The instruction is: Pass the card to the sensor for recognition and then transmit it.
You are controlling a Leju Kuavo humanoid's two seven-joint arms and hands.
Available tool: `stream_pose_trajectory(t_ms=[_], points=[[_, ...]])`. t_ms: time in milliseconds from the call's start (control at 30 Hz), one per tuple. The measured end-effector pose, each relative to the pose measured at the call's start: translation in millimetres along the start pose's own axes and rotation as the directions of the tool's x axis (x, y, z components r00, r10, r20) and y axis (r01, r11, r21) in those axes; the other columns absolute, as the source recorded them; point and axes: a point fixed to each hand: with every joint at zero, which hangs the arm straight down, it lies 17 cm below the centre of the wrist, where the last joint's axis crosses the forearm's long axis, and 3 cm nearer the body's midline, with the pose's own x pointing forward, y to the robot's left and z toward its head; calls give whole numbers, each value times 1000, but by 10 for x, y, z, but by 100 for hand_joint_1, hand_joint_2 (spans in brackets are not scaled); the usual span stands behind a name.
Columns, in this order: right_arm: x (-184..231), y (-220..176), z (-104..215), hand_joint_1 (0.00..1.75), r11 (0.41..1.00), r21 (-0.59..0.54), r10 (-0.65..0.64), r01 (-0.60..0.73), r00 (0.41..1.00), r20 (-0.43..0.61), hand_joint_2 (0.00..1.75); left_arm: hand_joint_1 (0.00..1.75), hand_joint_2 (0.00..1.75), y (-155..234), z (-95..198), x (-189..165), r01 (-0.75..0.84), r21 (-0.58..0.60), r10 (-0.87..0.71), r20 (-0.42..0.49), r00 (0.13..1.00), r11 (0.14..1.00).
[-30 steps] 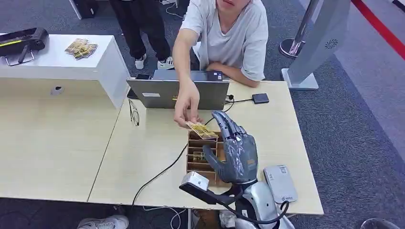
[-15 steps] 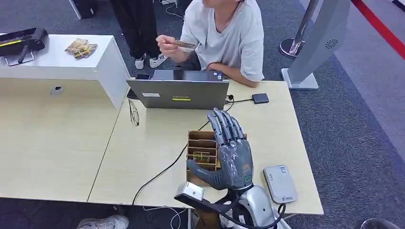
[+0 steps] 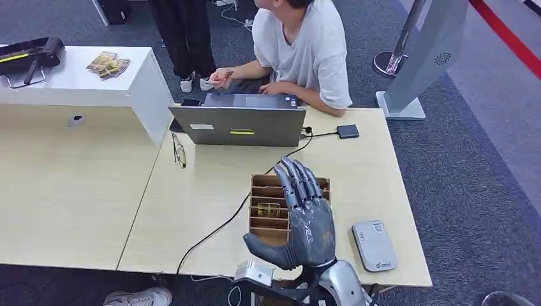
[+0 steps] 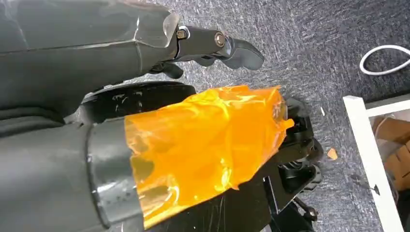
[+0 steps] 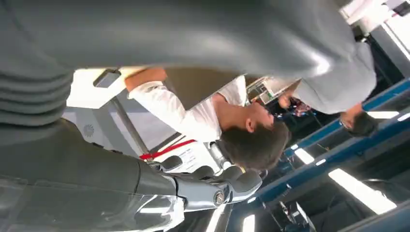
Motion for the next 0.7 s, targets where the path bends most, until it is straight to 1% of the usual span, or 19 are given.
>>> stream_pose_trajectory(t_ms=[200, 367, 700], points=[[113, -58, 80, 0, 998, -34, -57, 57, 998, 23, 0, 0, 0, 11, -2, -5, -6, 5, 6, -3, 1000, 1000], [198, -98, 136, 0, 995, -53, -79, 82, 996, 42, 0, 0, 0, 16, -3, -9, -10, 7, 10, -5, 1000, 1000], [299, -108, 247, 0, 988, -59, -139, 142, 989, 52, 0, 0, 0, 36, -6, -17, -19, 16, 19, -8, 1000, 1000]])
